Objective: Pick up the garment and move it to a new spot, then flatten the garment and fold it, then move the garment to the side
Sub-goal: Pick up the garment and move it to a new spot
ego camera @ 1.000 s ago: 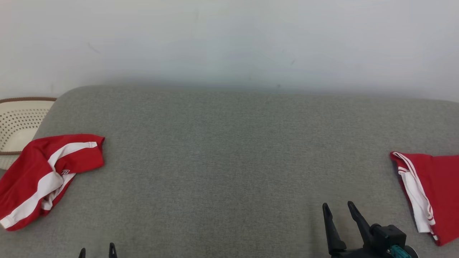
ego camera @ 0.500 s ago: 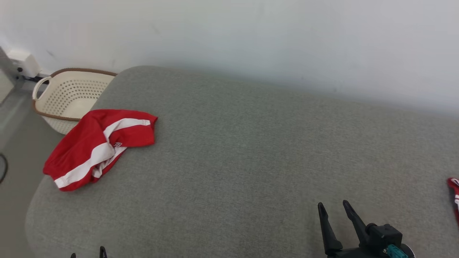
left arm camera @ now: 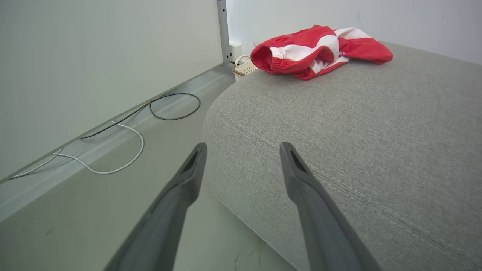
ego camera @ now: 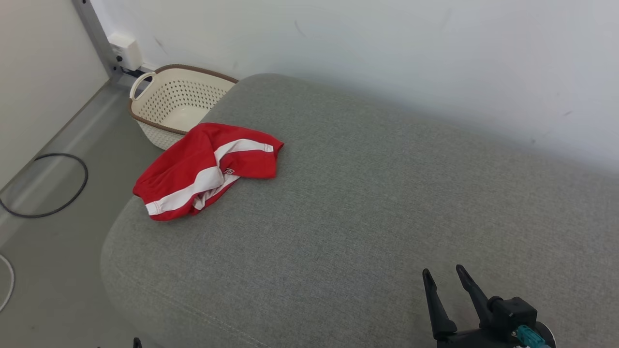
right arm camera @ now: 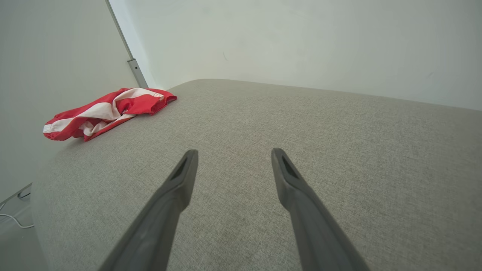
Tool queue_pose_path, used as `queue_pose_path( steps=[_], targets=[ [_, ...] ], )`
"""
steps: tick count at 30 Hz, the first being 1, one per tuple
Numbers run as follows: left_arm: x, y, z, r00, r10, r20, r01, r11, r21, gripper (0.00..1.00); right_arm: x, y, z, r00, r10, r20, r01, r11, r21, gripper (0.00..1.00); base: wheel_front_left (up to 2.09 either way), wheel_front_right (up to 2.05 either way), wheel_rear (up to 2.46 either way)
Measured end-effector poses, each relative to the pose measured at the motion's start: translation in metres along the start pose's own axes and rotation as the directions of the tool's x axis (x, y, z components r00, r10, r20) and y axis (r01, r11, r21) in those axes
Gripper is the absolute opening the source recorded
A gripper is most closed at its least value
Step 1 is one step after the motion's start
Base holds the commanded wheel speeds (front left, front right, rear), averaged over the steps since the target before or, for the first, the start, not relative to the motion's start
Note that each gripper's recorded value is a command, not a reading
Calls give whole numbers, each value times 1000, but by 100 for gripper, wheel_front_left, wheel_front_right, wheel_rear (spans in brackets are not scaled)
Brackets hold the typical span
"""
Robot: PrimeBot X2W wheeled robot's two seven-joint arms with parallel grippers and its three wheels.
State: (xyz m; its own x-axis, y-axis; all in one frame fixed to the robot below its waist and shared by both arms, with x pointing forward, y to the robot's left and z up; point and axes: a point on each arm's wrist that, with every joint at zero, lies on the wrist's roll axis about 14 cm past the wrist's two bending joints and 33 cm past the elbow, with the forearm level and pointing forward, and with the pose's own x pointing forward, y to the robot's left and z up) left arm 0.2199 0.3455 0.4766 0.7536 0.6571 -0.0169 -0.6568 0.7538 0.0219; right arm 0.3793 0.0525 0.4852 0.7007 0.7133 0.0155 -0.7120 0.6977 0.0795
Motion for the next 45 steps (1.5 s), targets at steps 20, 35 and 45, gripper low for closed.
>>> queue_pose_path(
  steps=[20,35,45],
  targets=[
    [64,-32,37,992,-96,85,102,992,-68,100,11,-34,0,1000,-7,16,8,1000,-30,100,0,0,0],
    [174,-116,81,942,-294,160,291,956,43,100,5,-103,-14,994,-111,9,111,993,-48,100,0,0,0],
    [224,-166,32,928,-372,-29,373,918,137,100,-11,-144,-34,979,-203,-26,202,978,-42,100,0,0,0]
  ],
)
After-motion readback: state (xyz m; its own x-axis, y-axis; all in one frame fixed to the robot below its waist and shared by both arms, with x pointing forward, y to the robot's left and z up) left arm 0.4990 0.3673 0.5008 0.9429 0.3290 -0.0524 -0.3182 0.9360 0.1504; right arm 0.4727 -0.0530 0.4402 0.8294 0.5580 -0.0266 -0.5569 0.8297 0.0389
